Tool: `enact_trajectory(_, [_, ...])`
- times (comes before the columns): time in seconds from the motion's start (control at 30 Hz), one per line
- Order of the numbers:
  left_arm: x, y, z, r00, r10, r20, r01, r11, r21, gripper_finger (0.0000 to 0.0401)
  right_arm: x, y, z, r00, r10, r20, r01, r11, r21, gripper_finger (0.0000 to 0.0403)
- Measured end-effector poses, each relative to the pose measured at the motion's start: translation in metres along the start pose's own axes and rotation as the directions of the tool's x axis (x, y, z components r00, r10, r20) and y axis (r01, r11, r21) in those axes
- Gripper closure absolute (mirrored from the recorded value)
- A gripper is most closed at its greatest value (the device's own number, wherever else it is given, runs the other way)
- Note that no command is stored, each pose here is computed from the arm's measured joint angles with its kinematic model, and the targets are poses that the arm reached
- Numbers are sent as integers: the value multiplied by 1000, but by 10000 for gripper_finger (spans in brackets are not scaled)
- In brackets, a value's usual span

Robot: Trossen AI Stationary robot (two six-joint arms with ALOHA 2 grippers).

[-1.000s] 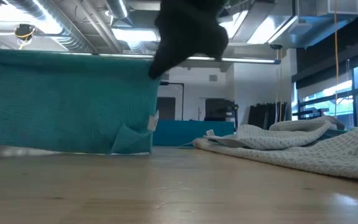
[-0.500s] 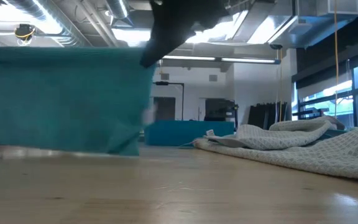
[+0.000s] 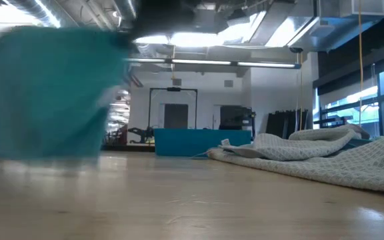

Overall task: Fold microfiber towels
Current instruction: Fold the blue towel

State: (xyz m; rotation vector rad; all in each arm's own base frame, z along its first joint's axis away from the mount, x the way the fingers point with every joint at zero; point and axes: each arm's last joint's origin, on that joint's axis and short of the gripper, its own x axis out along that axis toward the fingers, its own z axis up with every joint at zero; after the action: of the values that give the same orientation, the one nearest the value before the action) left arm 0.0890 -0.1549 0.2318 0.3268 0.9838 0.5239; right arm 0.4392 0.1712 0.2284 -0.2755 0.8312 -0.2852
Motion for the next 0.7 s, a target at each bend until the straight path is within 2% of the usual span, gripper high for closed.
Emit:
enact_trajectory(0.03, [0, 0, 0, 1000, 0, 0, 0, 1000, -3, 401, 1, -5, -4, 997, -75, -33, 75, 997, -5, 398])
enact_trajectory(0.07, [0, 0, 0, 1000, 0, 0, 0, 1000, -3, 401, 3, -7, -4, 997, -59, -42, 58, 998, -8, 398])
enact_trajectory(0.13, [0, 0, -1, 1000, -2, 2, 2, 1000, -1, 401, 6, -8, -2, 996, 70, -55, -70, 998, -8, 398])
enact_trajectory(0.2, [-1, 0, -1, 1000, -6, 5, 6, 1000, 2, 401, 6, -3, 2, 978, 206, -45, -206, 979, 5, 396])
enact_trajectory(0.23, [-1, 0, -1, 1000, -6, 6, 6, 1000, 3, 401, 5, -1, 1, 974, 224, -47, -224, 975, 6, 396])
enact_trajectory(0.43, [-1, -1, -1, 1000, -11, -4, 10, 1000, -10, 401, 3, 1, 0, 976, 213, -49, -213, 977, -12, 396])
enact_trajectory(0.6, [-1, -2, -2, 999, -21, -40, 21, 1000, -14, 401, 2, 3, 1, 964, 261, -53, -264, 963, -51, 396])
enact_trajectory(0.7, [-1, -2, -3, 999, -22, -44, 22, 1000, -15, 401, 3, 2, 0, 971, 235, -54, -238, 969, -67, 396])
